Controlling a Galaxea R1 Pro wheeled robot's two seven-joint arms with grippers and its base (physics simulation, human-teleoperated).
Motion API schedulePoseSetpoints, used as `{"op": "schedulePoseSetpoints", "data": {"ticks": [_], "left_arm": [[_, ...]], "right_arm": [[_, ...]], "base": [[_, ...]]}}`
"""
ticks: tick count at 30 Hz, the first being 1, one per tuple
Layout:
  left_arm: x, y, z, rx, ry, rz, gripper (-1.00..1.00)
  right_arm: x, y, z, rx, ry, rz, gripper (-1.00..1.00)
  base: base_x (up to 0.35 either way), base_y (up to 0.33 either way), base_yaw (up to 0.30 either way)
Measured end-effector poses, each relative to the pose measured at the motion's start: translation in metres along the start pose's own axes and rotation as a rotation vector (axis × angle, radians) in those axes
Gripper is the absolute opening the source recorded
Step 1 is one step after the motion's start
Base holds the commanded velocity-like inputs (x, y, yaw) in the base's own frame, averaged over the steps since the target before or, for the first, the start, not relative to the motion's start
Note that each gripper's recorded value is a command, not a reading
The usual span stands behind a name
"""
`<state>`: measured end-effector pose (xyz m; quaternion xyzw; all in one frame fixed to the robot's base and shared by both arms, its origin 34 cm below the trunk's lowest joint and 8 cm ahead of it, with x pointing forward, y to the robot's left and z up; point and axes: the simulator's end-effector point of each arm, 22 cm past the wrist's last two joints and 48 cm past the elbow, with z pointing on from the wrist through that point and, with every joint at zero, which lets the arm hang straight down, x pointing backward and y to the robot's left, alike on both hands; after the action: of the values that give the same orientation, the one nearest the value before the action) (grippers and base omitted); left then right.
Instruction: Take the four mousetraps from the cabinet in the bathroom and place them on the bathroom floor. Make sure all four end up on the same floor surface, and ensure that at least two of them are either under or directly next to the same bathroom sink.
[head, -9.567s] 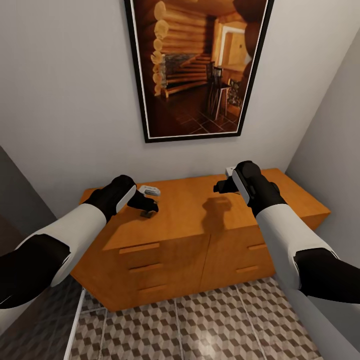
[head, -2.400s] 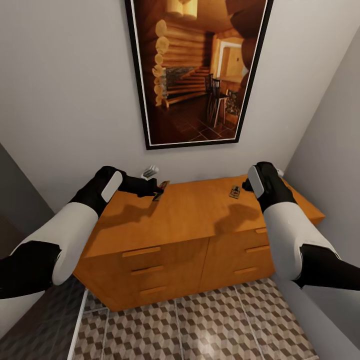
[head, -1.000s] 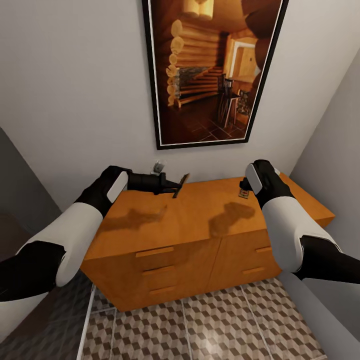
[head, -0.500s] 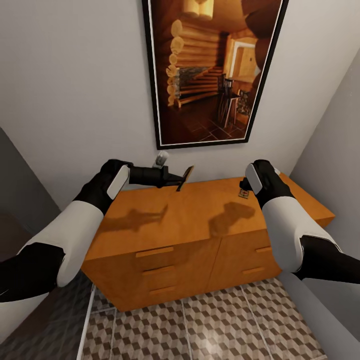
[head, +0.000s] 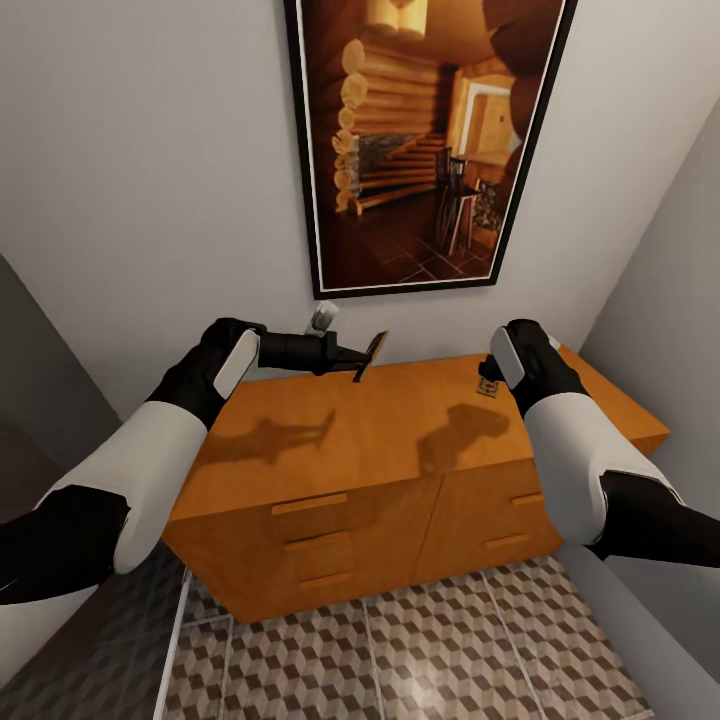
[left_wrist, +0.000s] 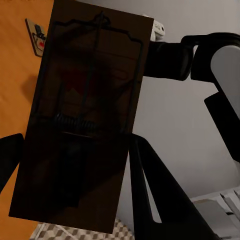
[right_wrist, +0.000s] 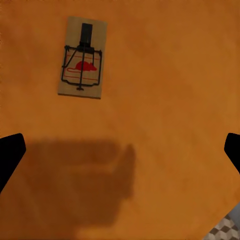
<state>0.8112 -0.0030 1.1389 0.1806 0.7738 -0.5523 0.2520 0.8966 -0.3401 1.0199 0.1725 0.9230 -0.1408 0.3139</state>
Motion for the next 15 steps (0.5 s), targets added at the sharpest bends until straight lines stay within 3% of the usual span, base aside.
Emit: {"op": "schedulePoseSetpoints", "data": {"ticks": [8,15], "left_arm": [[0.000,0.001,0.000,-0.003,0.000,0.001,-1.00],[0.000,0.001,0.000,-0.002,0.000,0.001,-1.00]], "right_arm": [[0.001,0.003,0.000,-0.014,0.005,0.008,1.00],[0.008,0.020,-0.001,-0.089,0.039,0.061,1.00]], "base": [[0.019,-0.092,0.000],[0.041,-0.167,0.000]]}}
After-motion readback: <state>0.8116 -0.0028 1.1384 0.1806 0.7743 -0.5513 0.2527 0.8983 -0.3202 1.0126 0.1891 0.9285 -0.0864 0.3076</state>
